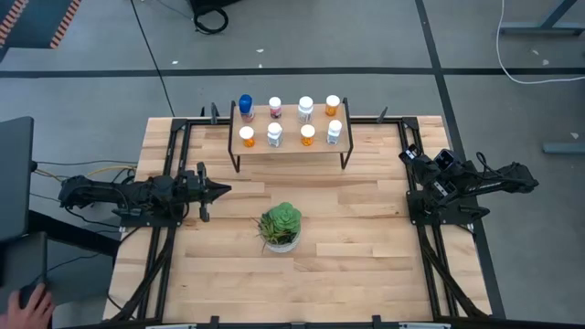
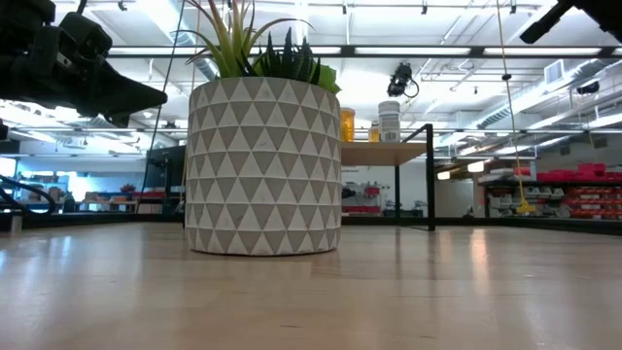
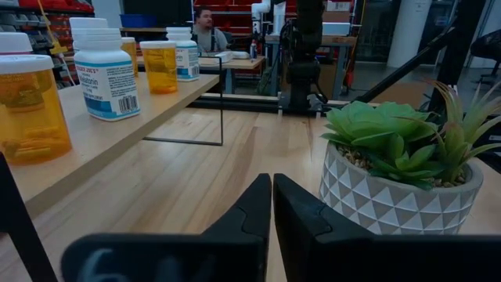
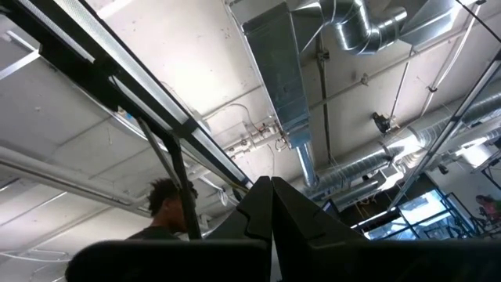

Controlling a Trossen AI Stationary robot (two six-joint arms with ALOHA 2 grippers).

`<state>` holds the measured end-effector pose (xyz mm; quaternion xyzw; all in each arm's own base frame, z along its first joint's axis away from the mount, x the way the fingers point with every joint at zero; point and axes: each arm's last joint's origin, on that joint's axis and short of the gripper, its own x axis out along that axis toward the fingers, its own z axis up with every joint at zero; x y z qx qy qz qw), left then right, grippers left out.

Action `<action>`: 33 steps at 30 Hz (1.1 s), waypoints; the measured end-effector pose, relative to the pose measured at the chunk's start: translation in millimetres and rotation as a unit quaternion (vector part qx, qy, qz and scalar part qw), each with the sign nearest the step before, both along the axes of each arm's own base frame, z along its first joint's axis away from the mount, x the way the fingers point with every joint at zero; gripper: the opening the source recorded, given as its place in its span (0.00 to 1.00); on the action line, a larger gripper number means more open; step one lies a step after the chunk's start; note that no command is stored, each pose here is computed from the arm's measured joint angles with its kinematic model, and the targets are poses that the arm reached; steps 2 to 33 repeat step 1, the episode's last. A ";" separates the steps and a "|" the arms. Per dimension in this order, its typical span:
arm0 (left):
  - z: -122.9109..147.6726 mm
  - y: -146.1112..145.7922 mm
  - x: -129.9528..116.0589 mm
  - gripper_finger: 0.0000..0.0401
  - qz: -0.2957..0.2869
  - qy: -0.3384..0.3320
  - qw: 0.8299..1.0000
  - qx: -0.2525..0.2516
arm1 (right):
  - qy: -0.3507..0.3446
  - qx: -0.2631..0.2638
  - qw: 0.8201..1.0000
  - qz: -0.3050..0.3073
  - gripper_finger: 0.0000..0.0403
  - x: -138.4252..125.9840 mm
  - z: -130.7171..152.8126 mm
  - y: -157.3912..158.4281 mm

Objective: Pick and place medicine bottles onto shelf by color
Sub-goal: Return to Home Position

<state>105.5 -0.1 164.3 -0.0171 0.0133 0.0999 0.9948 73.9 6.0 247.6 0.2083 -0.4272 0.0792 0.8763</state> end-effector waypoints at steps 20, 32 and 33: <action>-0.2 0.0 0.0 0.06 0.000 0.000 1.000 0.000 | 0.000 0.000 1.000 0.000 0.02 0.0 0.0 0.0; -0.2 0.0 0.0 0.06 0.000 0.000 1.000 0.000 | 0.000 0.000 1.000 0.000 0.02 0.0 0.0 0.0; -0.2 0.0 0.0 0.06 0.000 0.000 1.000 0.000 | 0.000 0.000 1.000 0.000 0.02 0.0 0.0 0.0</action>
